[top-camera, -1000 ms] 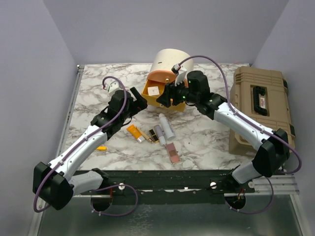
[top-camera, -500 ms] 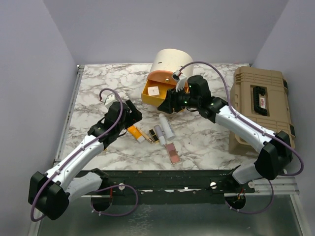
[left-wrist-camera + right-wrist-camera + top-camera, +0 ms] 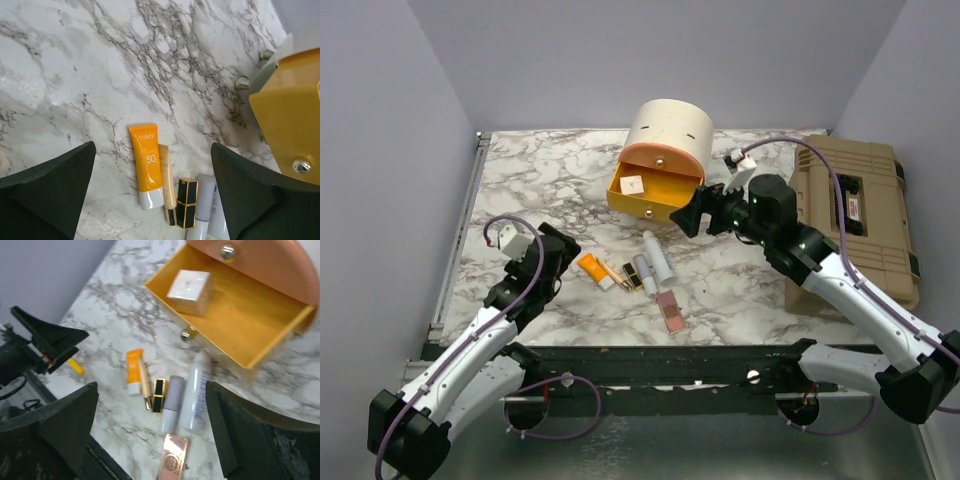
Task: Organize the makeup
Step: Pick up the makeup from the corner of the board.
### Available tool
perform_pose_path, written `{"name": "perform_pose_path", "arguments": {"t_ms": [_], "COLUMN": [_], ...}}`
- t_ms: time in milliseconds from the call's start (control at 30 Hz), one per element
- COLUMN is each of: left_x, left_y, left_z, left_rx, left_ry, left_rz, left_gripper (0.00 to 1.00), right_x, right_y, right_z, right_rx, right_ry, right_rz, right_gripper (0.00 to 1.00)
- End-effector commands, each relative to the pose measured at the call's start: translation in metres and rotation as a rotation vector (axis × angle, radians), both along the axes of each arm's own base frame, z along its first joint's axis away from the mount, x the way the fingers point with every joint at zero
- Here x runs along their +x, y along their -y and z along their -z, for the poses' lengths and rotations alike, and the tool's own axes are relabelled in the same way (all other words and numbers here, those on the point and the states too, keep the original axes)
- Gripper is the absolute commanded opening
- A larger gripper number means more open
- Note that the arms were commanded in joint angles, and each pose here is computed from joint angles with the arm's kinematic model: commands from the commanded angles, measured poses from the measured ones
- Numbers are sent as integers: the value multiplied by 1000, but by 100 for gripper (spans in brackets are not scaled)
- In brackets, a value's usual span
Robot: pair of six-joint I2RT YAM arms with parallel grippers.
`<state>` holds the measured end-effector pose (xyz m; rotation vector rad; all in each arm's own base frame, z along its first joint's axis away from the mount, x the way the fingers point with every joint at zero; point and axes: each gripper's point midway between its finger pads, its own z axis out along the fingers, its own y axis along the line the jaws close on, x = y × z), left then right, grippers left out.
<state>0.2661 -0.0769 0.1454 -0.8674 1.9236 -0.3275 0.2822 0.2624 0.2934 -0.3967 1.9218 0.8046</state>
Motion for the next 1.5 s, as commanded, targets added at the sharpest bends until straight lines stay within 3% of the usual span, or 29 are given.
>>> {"name": "perform_pose_path", "arguments": {"t_ms": [0, 133, 333, 467, 700, 933, 1200, 1467], "left_x": [-1, -2, -7, -10, -6, 1, 0, -3], "left_y": [-2, 11, 21, 34, 55, 64, 62, 58], "left_z": [20, 32, 48, 61, 83, 101, 107, 113], "left_rx": [-77, -40, -22, -36, -51, -2, 9, 36], "left_ry": [-34, -114, -214, -257, -333, -413, -426, -444], "left_rz": [-78, 21, 94, 172, 262, 324, 311, 314], "left_gripper": [99, 99, 93, 77, 63, 57, 56, 55], "right_x": [19, 21, 27, 17, 21, 20, 21, -14], "right_y": [44, 48, 35, 15, 18, 22, 17, -3], "right_z": [16, 12, 13, 16, 19, 23, 38, 67], "right_rx": [37, 82, 166, 108, 47, 56, 20, -34], "right_ry": [26, 75, -57, -11, -44, -43, -86, -208], "right_rz": [307, 331, 371, 191, 217, 235, 220, 0], "right_gripper": [98, 100, 100, 100, 96, 95, 95, 83]}}
